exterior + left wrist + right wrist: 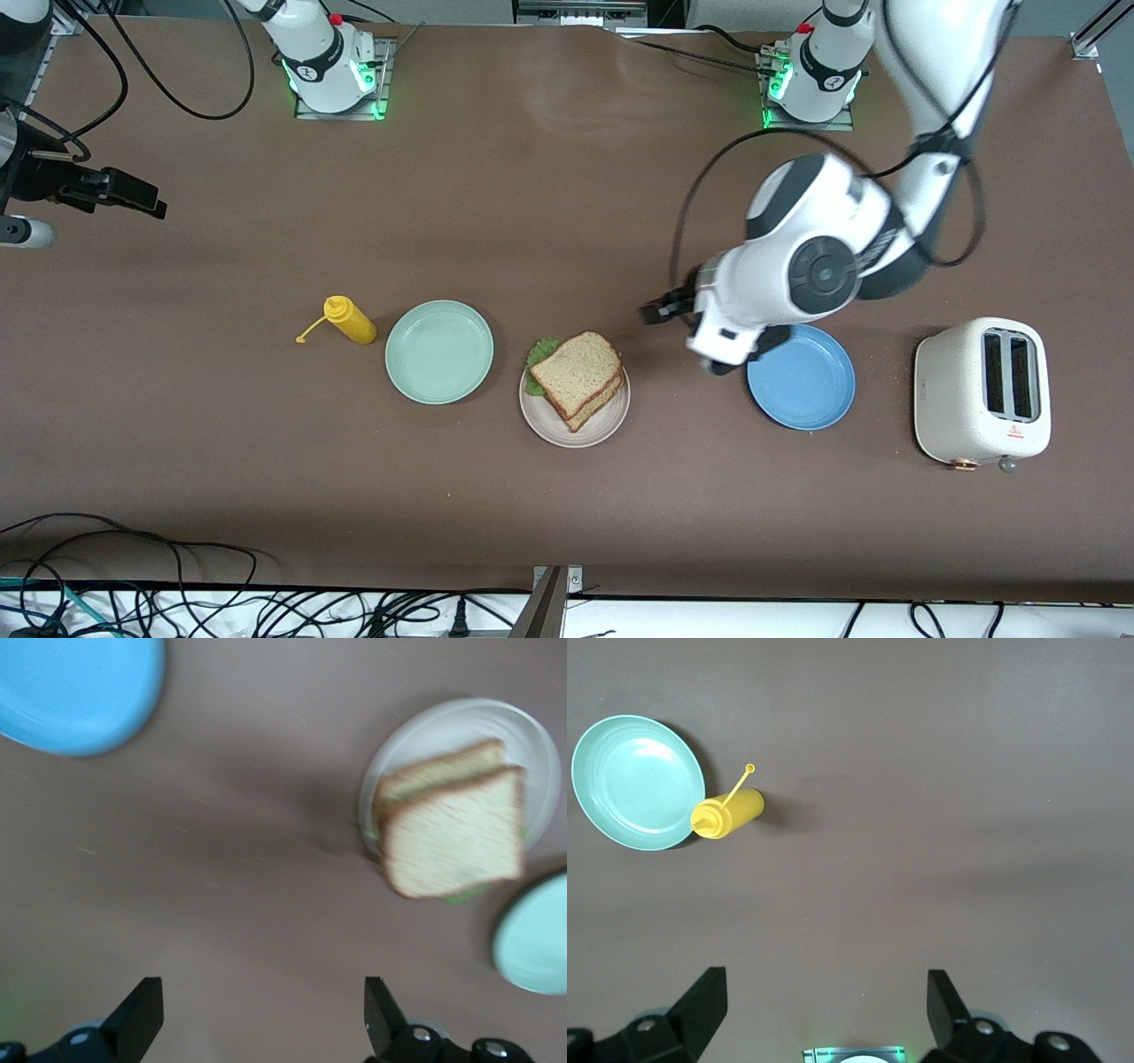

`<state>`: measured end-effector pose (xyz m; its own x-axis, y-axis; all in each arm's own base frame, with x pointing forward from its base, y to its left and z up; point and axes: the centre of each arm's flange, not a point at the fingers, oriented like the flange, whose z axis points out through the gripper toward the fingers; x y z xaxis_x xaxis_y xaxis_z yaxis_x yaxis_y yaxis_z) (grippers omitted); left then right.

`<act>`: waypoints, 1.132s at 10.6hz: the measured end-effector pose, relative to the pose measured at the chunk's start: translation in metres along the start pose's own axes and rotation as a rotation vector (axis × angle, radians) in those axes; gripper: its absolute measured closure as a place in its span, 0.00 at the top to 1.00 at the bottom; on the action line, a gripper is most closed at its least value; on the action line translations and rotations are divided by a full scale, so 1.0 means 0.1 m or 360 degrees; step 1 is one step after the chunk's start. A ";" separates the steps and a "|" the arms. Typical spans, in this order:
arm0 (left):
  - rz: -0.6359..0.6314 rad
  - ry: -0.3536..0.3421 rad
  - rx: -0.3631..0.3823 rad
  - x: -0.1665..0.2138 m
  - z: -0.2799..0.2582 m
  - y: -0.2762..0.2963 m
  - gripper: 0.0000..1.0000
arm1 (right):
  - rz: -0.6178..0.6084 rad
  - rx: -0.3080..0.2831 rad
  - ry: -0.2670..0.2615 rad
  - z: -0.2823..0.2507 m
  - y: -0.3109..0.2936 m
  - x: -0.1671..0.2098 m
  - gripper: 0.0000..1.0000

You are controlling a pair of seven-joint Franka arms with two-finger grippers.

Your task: Make sandwich on beige plate with both arms

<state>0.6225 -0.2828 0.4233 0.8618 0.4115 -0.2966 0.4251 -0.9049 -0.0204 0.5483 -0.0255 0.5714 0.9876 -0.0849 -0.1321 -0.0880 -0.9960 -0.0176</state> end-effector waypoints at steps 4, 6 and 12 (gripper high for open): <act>0.0149 0.0116 0.0141 0.21 -0.63 -0.87 1.00 | 0.0000 0.0000 0.0002 -0.01 0.00 0.00 1.00; 0.0317 0.0106 0.0163 0.33 -0.94 -1.46 1.00 | 0.0000 0.0000 0.0002 -0.01 0.00 0.00 1.00; 0.0581 0.0174 0.0047 0.64 -1.30 -2.85 0.98 | 0.0000 -0.0001 0.0005 -0.01 0.00 0.01 1.00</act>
<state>0.5927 0.0157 0.5344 0.9802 0.0694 -0.1856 0.0780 -0.9962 0.0397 0.5490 -0.0255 0.5725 0.9880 -0.0850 -0.1293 -0.0878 -0.9960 -0.0168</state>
